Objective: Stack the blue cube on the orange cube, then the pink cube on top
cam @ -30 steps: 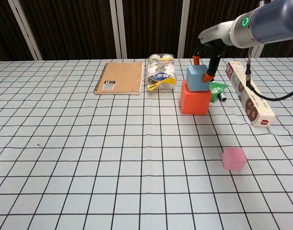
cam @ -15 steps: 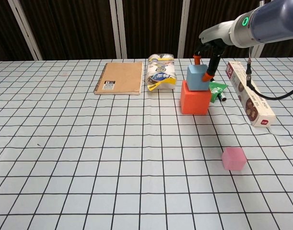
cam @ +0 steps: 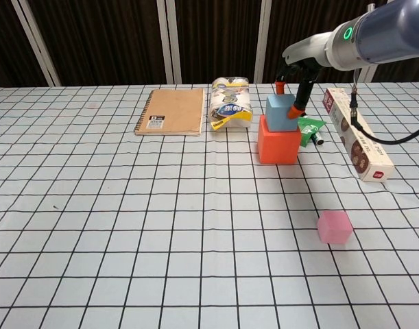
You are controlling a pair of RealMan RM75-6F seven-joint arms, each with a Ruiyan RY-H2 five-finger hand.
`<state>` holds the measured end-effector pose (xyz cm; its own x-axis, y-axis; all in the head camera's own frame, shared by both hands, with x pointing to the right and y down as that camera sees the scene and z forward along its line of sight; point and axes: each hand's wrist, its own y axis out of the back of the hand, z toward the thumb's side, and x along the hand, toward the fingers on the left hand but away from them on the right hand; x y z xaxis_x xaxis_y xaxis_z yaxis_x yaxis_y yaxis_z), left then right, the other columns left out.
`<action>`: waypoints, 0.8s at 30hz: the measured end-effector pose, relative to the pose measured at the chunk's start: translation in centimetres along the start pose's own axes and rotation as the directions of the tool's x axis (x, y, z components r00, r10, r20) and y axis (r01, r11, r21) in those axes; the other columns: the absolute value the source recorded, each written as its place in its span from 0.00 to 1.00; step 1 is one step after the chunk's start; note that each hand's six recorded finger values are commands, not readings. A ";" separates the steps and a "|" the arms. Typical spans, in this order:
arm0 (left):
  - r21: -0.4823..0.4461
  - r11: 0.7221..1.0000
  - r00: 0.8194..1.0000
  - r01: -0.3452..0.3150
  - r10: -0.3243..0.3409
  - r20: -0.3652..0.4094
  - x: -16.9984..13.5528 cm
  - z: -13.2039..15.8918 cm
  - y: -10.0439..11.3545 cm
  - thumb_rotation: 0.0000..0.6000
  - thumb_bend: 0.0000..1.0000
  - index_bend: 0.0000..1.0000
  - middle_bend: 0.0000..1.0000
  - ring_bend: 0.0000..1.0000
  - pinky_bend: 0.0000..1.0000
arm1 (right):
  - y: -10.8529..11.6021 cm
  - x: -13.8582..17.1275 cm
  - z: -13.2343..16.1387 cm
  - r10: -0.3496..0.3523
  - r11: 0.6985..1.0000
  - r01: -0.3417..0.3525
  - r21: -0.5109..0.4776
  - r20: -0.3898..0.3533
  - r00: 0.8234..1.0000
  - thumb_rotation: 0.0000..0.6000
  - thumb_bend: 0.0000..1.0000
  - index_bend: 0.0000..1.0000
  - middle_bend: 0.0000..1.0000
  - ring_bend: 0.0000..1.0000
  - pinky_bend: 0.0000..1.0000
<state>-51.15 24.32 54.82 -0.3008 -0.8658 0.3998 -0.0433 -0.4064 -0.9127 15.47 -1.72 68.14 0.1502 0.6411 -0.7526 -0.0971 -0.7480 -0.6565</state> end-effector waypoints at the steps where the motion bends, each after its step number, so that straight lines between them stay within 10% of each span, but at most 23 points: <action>1: 0.000 1.000 1.000 0.001 -0.001 0.000 0.0 0.0 0.0 1.00 0.13 0.07 0.00 0.00 0.00 | 0.0 0.0 0.0 0.000 1.000 0.000 0.000 -0.001 1.000 1.00 0.38 0.46 0.00 0.00 0.00; 24: 0.000 1.000 1.000 -0.001 0.001 -0.001 0.0 0.0 0.0 1.00 0.13 0.07 0.00 0.00 0.00 | 0.1 0.3 0.0 0.004 1.000 -0.004 0.013 -0.005 1.000 1.00 0.31 0.38 0.00 0.00 0.00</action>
<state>-51.18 24.35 54.78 -0.3014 -0.8662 0.3987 -0.0434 -0.4053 -0.9132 15.50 -1.65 67.87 0.1544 0.6370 -0.7553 -0.1105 -0.7485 -0.6538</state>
